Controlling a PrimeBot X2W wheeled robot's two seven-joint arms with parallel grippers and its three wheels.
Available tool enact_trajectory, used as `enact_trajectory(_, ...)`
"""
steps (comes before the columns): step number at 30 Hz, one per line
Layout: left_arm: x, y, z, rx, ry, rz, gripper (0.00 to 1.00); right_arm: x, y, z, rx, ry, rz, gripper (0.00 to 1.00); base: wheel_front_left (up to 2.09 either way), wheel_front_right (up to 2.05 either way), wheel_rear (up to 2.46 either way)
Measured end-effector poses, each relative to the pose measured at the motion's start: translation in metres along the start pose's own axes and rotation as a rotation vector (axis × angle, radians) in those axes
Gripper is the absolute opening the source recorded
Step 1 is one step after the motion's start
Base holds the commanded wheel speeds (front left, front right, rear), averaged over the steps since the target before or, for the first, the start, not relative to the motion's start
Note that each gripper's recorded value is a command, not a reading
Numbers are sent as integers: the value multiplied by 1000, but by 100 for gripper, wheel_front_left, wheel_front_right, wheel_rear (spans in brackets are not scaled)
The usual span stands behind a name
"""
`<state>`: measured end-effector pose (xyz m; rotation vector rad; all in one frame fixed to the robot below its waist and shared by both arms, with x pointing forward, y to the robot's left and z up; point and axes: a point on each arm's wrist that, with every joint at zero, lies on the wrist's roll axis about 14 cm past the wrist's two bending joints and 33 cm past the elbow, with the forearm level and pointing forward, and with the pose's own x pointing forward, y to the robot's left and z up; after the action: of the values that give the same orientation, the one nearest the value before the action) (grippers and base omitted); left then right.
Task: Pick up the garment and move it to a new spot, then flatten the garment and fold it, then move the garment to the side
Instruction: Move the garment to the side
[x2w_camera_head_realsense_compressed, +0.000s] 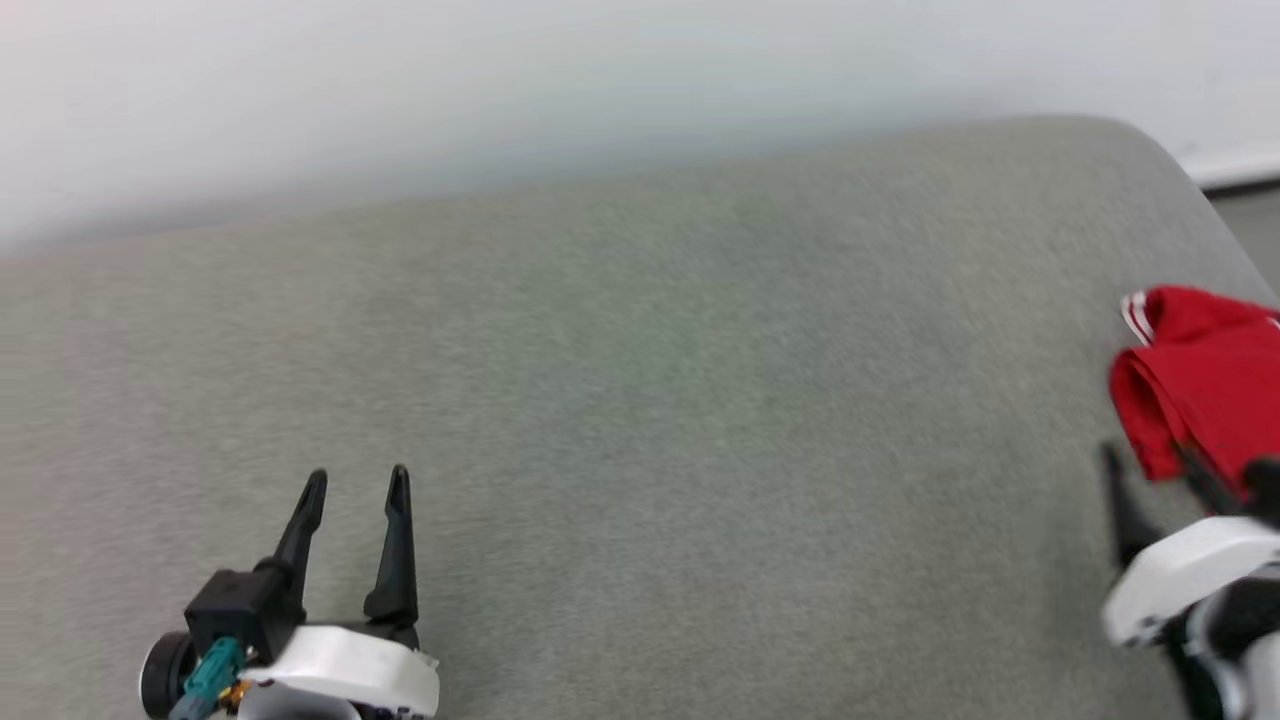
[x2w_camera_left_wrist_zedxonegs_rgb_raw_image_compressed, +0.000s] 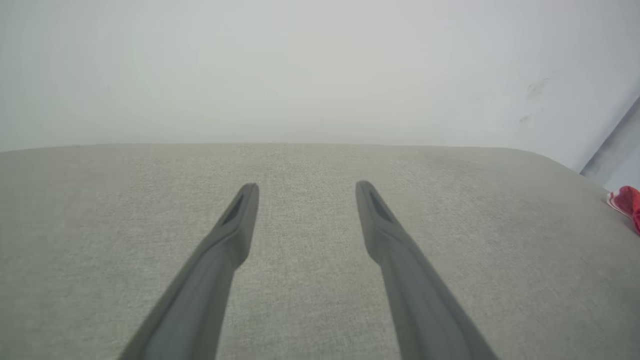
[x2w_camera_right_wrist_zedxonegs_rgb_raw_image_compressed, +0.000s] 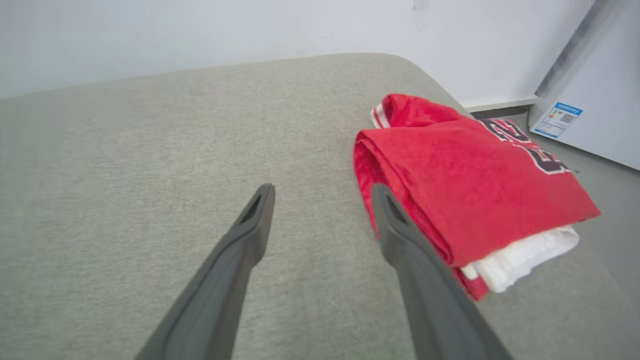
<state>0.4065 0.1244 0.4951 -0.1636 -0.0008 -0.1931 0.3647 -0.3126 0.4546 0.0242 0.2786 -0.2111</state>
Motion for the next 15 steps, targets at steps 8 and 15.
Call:
enact_trajectory(8,-41,29,14,28,-30,110,100,-21,82,39,27,-154,191,100,0,0,0)
enact_trajectory(15,-64,43,21,46,-51,162,100,-47,112,64,16,-250,268,100,0,0,0)
